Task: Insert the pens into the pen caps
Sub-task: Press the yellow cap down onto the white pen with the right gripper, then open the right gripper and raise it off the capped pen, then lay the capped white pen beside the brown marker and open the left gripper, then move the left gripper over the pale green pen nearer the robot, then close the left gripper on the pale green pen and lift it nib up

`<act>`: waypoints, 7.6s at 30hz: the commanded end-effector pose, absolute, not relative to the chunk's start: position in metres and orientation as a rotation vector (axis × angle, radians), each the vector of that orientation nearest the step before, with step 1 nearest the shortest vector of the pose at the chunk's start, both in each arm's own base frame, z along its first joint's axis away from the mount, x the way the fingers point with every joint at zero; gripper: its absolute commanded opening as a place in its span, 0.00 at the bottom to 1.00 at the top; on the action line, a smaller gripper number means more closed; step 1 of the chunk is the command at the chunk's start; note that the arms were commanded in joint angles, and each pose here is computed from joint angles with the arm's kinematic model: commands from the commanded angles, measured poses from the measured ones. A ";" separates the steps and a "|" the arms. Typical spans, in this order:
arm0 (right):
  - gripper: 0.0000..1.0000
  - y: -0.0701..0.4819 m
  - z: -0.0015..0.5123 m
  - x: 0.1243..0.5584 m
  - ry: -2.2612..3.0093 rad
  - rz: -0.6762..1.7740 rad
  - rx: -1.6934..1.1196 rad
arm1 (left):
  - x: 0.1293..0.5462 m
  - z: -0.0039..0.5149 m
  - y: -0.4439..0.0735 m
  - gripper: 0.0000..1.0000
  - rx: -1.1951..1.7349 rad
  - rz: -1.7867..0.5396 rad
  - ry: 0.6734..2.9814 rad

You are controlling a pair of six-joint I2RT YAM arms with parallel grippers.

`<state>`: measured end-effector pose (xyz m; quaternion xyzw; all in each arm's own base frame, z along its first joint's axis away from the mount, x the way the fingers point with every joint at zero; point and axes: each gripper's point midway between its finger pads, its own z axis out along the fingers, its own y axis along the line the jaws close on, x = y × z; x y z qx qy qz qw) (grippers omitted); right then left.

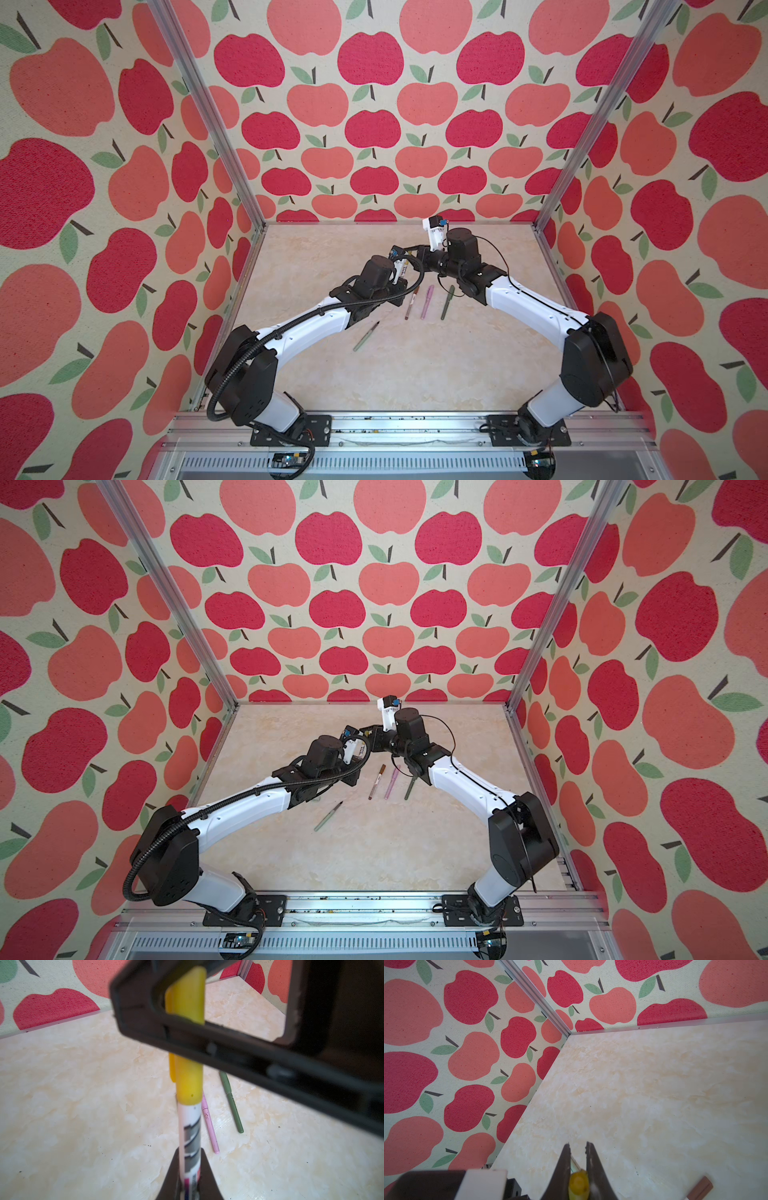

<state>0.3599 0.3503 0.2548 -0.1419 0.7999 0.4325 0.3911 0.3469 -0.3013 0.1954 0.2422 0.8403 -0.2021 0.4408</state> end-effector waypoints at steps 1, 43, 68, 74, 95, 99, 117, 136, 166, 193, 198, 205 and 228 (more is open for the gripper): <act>0.08 0.362 0.152 0.269 2.481 1.220 -0.520 | 0.385 0.382 -0.311 0.00 0.416 -0.619 1.516; 0.60 0.226 0.309 0.335 1.990 0.864 -0.233 | 0.321 0.130 -0.271 0.00 0.217 -0.431 2.389; 0.60 0.217 0.278 0.340 2.093 0.858 -0.175 | 0.340 0.045 -0.306 0.01 0.414 -0.317 2.730; 0.60 0.217 0.278 0.339 2.094 0.868 -0.170 | 0.343 0.036 -0.306 0.06 0.431 -0.276 2.749; 0.61 0.221 0.281 0.341 2.092 0.904 -0.169 | 0.347 0.025 -0.294 0.19 0.452 -0.142 2.774; 0.61 0.221 0.283 0.340 2.095 0.902 -0.176 | 0.348 0.021 -0.293 0.24 0.449 -0.134 2.780; 0.61 0.218 0.282 0.335 2.099 0.896 -0.174 | 0.361 0.062 -0.288 0.50 0.393 -0.155 2.662; 0.61 0.221 0.259 0.340 2.157 0.886 -0.177 | 0.362 0.192 -0.220 0.86 0.219 -0.460 2.308; 0.61 0.225 0.243 0.337 2.196 0.906 -0.185 | 0.237 0.030 -0.190 0.71 0.502 -0.016 2.949; 0.62 0.225 0.249 0.341 2.187 0.921 -0.180 | 0.244 0.000 -0.192 0.16 0.542 0.051 2.980; 0.62 0.223 0.252 0.341 2.181 0.915 -0.179 | 0.250 0.007 -0.197 0.11 0.529 0.014 2.943; 0.62 0.221 0.253 0.339 2.177 0.905 -0.173 | 0.261 0.025 -0.209 0.07 0.490 -0.085 2.864; 0.62 0.226 0.246 0.334 2.185 0.965 -0.197 | 0.309 0.166 -0.213 0.07 0.115 -0.855 2.332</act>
